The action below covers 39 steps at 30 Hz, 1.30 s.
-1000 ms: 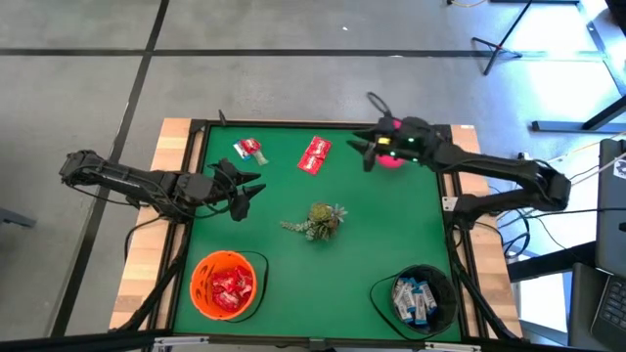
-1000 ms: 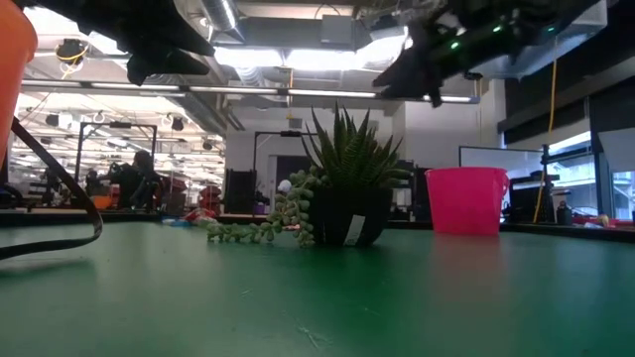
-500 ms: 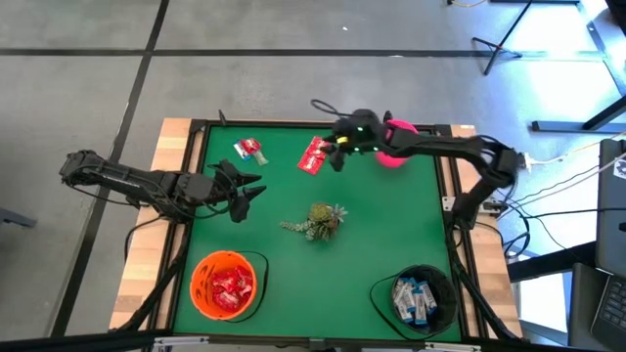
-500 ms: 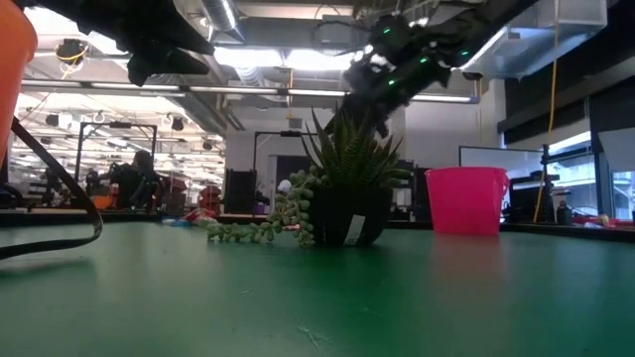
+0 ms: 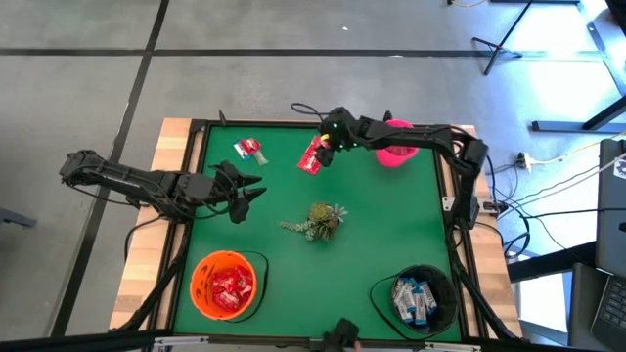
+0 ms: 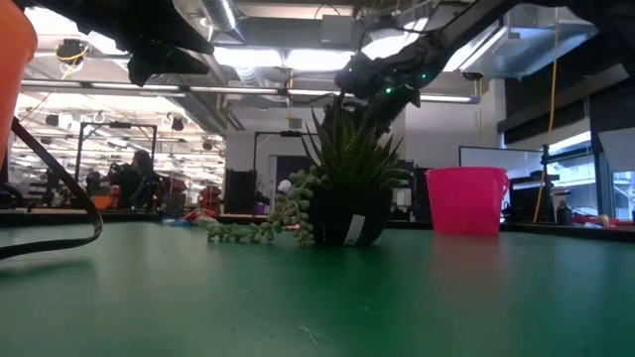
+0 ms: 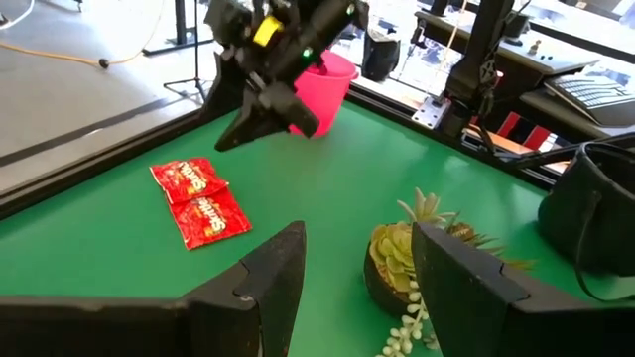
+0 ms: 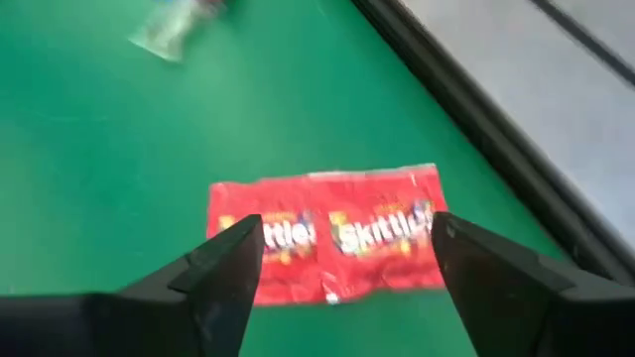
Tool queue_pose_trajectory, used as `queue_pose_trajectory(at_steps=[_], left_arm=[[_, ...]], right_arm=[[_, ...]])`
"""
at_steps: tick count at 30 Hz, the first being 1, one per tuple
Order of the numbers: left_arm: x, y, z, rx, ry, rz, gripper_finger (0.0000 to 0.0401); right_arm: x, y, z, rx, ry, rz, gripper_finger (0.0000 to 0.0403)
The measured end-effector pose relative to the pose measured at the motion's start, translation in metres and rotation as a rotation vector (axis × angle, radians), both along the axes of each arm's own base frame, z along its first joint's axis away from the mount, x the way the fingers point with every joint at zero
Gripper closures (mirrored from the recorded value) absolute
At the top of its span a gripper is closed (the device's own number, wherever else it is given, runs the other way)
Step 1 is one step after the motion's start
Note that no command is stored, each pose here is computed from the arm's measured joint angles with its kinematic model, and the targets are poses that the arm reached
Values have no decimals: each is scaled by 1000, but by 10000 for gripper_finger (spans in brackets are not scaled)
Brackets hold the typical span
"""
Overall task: Sort candy
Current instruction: Put the red candy into the orange bucket
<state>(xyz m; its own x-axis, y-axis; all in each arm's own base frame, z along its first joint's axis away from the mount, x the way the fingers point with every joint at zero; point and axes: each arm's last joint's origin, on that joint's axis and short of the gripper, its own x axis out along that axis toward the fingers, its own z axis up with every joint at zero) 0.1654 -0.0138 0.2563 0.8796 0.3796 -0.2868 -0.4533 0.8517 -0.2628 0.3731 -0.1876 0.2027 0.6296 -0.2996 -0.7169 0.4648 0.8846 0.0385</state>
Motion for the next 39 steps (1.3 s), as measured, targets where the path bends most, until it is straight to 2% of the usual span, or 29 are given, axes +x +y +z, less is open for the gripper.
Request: queue_pose_trajectory(at_steps=[7,19,22,28,34,39], left_arm=[[0,0,0,6,0,10,222],[0,0,0,4,-2,11,222],[0,0,0,-5,-6,14,222],[0,0,0,-20,-10,12,222],[0,0,0,-21,-8,11,222],[0,0,0,-26,-5,-2,222]], right_arm=[[2,-9,-26,60,45,-76,102],[14,-14,-62,106,118,-116,131],[19,-17,-69,118,176,-115,144],[27,-17,-68,109,276,-107,193],[27,-14,-67,115,293,-61,268],[18,-10,-55,123,341,-37,333]])
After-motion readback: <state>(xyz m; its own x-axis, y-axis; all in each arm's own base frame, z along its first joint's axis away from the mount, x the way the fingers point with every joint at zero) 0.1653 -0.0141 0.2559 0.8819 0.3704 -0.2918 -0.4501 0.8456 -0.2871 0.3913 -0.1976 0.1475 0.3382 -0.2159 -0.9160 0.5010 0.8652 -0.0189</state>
